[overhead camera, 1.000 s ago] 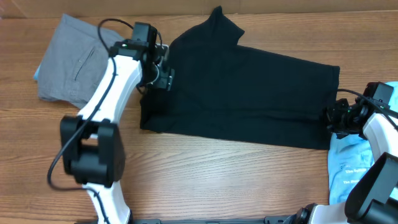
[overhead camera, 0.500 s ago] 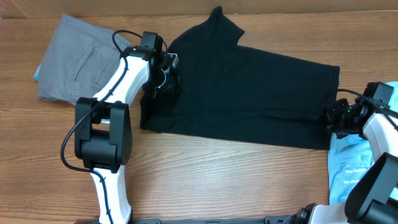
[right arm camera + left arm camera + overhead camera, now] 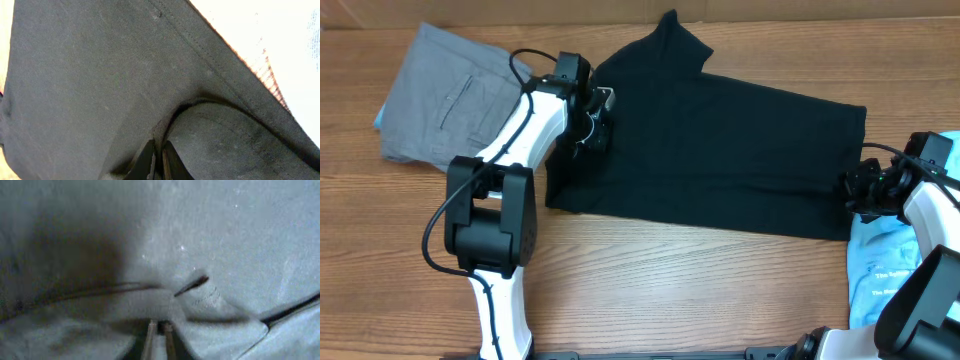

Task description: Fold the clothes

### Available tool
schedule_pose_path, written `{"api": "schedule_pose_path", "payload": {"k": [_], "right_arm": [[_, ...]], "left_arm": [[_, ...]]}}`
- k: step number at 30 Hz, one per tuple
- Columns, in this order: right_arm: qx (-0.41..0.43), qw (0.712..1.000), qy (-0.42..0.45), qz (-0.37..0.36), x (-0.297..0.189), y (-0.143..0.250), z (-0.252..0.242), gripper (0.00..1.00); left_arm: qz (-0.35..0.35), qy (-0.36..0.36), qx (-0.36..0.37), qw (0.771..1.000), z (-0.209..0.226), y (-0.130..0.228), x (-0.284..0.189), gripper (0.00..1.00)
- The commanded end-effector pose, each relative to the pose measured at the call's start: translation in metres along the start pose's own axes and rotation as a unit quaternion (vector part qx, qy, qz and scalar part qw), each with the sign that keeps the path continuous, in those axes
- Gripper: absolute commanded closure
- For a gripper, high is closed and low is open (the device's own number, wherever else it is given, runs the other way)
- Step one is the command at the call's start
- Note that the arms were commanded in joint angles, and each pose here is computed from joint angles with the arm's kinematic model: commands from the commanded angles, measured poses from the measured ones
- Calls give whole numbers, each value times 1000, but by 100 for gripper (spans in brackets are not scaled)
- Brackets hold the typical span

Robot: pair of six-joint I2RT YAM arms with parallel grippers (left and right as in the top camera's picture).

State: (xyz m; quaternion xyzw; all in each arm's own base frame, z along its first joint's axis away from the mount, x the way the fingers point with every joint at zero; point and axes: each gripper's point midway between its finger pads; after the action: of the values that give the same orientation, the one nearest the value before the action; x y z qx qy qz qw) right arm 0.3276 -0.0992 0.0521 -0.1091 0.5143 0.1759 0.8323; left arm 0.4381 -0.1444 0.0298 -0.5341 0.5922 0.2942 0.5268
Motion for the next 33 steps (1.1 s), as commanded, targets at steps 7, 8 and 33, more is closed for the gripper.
{"api": "schedule_pose_path", "payload": {"k": [7, 8, 33], "right_arm": [[-9, 1000, -15, -15, -9, -5, 12, 96], [-9, 1000, -15, -15, -9, -5, 12, 96], [-6, 1000, -12, -8, -9, -2, 10, 96]], "left_arm": [[20, 7, 1, 1000, -3, 9, 9, 0], [20, 7, 2, 1000, -3, 9, 9, 0], [96, -58, -62, 992, 16, 52, -35, 94]]}}
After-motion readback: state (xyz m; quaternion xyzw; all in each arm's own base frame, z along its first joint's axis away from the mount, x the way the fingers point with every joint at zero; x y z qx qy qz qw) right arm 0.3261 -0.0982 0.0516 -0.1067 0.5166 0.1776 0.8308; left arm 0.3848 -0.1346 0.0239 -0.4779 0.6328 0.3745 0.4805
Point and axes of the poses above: each gripper's point midway between its finger pads, its own x axis out along the fingers, its own z axis along the line the jaws close on, y = z × x, and after that the axes turned 3 degrees about x, right-handed
